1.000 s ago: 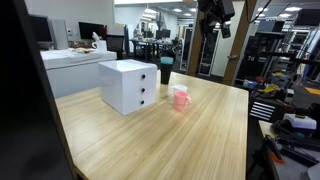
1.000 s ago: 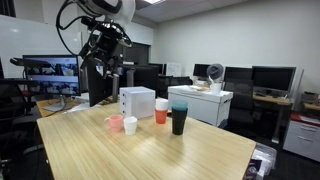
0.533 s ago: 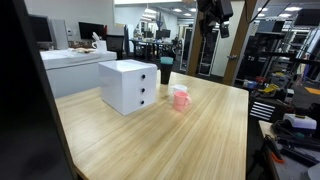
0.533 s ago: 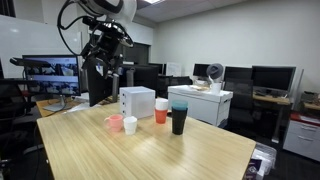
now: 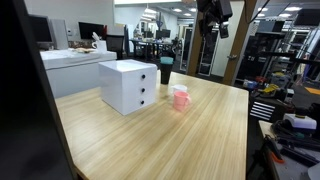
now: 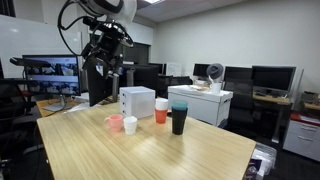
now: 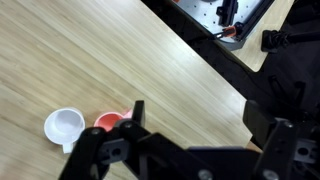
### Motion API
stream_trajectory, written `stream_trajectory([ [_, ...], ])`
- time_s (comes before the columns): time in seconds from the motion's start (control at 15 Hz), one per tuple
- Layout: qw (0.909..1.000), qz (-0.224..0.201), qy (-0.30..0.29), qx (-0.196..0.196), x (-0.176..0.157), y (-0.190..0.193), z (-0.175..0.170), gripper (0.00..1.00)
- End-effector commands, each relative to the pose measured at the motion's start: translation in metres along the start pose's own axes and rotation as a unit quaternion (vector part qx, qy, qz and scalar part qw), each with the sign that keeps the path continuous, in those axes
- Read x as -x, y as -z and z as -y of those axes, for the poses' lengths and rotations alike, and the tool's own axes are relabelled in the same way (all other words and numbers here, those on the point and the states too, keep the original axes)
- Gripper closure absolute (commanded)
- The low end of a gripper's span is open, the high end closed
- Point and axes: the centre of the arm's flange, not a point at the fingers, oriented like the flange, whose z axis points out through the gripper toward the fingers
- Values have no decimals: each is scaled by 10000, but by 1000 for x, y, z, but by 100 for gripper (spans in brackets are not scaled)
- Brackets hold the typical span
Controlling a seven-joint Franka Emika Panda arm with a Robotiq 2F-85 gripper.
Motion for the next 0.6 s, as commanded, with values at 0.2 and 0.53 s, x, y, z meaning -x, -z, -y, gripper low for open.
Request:
stream_trajectory([
  [0.2, 9970, -482, -264, 549, -22, 3, -40, 0],
  [0.53, 9895, -967, -383, 1003, -50, 11, -78, 0],
])
